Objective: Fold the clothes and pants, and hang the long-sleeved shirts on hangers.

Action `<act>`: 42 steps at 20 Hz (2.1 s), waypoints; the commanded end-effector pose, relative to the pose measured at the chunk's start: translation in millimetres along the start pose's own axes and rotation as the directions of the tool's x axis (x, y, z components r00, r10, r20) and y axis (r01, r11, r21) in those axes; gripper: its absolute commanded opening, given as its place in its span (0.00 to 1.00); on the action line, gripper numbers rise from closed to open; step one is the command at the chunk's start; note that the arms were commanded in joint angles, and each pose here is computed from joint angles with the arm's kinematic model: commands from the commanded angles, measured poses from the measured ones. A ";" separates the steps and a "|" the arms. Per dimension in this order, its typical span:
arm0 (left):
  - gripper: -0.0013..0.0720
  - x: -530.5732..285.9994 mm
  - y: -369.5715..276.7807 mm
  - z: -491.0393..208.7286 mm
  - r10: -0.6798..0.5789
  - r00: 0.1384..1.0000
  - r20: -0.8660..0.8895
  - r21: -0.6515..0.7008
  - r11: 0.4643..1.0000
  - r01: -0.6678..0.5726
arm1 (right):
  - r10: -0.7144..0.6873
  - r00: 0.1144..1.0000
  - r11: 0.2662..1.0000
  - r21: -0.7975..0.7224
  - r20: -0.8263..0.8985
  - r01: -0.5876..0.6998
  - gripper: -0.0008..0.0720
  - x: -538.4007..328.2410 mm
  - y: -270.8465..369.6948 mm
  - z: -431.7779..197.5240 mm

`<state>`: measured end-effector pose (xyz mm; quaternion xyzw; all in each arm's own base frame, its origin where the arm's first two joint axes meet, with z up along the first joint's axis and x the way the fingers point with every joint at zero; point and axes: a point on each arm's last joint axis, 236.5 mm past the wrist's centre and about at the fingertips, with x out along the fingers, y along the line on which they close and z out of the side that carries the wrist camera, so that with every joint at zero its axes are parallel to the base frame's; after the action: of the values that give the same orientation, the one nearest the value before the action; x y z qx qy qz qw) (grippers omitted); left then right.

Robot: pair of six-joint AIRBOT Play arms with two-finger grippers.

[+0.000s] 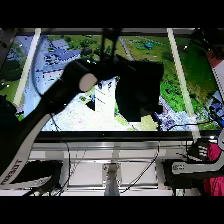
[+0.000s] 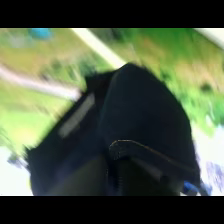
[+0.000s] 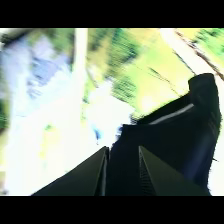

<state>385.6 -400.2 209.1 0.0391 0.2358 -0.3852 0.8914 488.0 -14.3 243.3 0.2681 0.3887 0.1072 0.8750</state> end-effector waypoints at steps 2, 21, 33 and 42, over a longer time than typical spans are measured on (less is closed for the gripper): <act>0.60 26.3 -30.2 -70.5 -0.049 0.971 -0.232 0.009 0.999 0.053 | -0.250 0.964 0.967 -0.073 -0.093 0.244 0.32 -5.1 -61.7 -22.2; 0.75 -0.1 -84.0 -85.5 -0.325 0.892 -0.315 -0.049 0.944 0.327 | -0.093 0.852 0.973 0.133 -0.516 0.186 0.86 107.4 -116.4 -165.4; 0.04 18.3 -4.5 -94.2 -0.121 0.933 -0.340 -0.023 0.993 0.120 | -0.261 0.856 0.953 0.021 -0.446 0.301 0.86 103.9 -156.5 -143.2; 0.04 58.2 97.8 -183.0 -0.269 0.879 -0.393 -0.606 0.795 -0.027 | -0.032 0.863 0.961 0.223 -0.504 0.166 0.86 133.1 -172.0 -161.2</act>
<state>402.6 -339.1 30.0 -0.0839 0.5216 -0.3552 0.7712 450.3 -47.4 -12.9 0.2969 0.6259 0.0524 0.7193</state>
